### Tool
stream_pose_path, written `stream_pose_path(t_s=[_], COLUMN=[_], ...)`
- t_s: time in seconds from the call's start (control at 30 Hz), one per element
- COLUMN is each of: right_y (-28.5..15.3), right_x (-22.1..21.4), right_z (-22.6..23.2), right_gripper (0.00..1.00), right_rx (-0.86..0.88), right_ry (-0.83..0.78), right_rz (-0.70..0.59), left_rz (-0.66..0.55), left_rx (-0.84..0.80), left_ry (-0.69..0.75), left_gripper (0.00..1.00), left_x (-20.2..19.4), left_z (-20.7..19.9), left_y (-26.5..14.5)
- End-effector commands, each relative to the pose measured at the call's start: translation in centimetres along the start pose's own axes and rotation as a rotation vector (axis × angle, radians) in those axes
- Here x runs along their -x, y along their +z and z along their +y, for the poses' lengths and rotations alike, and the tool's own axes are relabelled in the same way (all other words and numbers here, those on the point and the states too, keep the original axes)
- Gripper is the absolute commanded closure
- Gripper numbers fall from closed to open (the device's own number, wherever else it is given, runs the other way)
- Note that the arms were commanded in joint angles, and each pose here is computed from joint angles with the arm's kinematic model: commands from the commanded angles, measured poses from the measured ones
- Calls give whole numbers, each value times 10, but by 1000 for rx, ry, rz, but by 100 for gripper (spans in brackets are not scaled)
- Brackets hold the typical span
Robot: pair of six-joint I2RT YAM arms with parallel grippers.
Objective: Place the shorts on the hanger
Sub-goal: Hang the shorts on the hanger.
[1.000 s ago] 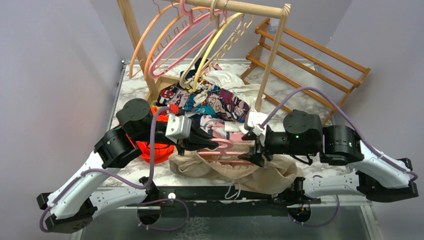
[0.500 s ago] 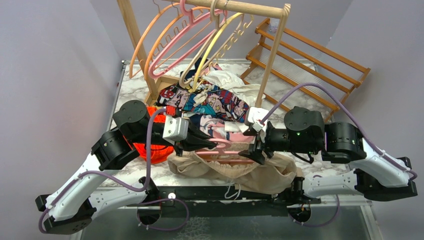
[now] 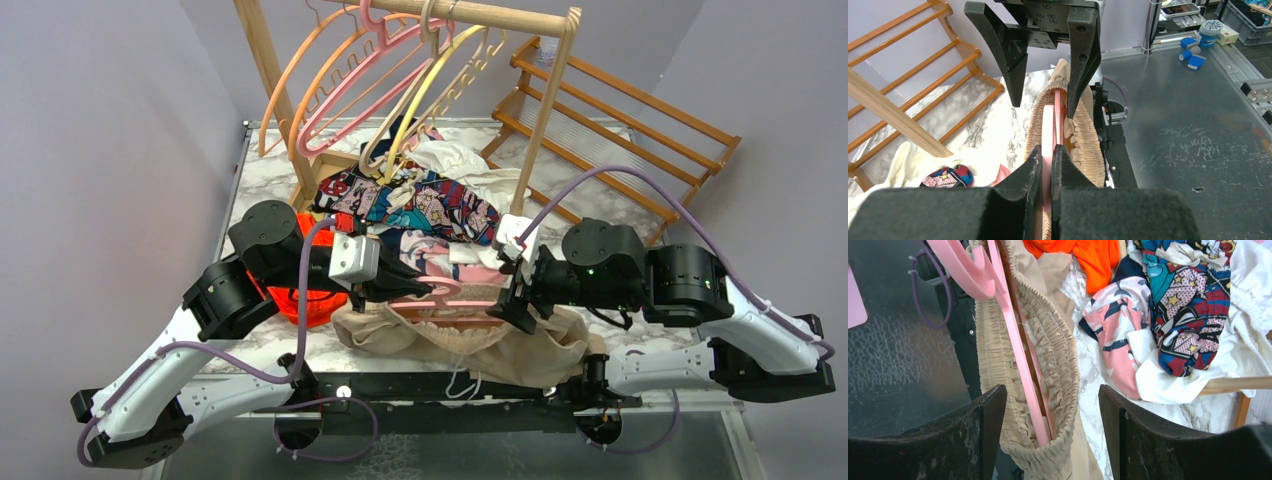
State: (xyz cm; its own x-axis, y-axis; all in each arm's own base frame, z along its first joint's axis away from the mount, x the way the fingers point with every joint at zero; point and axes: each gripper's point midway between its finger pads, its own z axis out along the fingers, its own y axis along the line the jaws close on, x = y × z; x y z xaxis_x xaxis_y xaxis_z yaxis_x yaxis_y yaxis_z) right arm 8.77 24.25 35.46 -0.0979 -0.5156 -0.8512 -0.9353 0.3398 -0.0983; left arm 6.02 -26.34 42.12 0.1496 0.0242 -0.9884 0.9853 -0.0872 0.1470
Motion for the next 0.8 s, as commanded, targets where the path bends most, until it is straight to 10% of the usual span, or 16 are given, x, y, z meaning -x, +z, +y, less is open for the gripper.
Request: stream_pose_path(t_s=[0.0, 0.33, 0.77], right_y=[-1, 13, 28], right_x=[-13, -25, -27], right_z=[-3, 1, 12], right_gripper=[29, 32, 69], right_rx=[-29, -12, 47], right_ry=[26, 12, -15], right_rz=[57, 119, 153], left_rz=[-30, -46, -50], left_rx=[23, 32, 38], left_ry=[45, 56, 66], left_gripper=[100, 100, 100], left_x=[10, 17, 20], left_z=[2, 0, 1], left_y=[-3, -8, -9])
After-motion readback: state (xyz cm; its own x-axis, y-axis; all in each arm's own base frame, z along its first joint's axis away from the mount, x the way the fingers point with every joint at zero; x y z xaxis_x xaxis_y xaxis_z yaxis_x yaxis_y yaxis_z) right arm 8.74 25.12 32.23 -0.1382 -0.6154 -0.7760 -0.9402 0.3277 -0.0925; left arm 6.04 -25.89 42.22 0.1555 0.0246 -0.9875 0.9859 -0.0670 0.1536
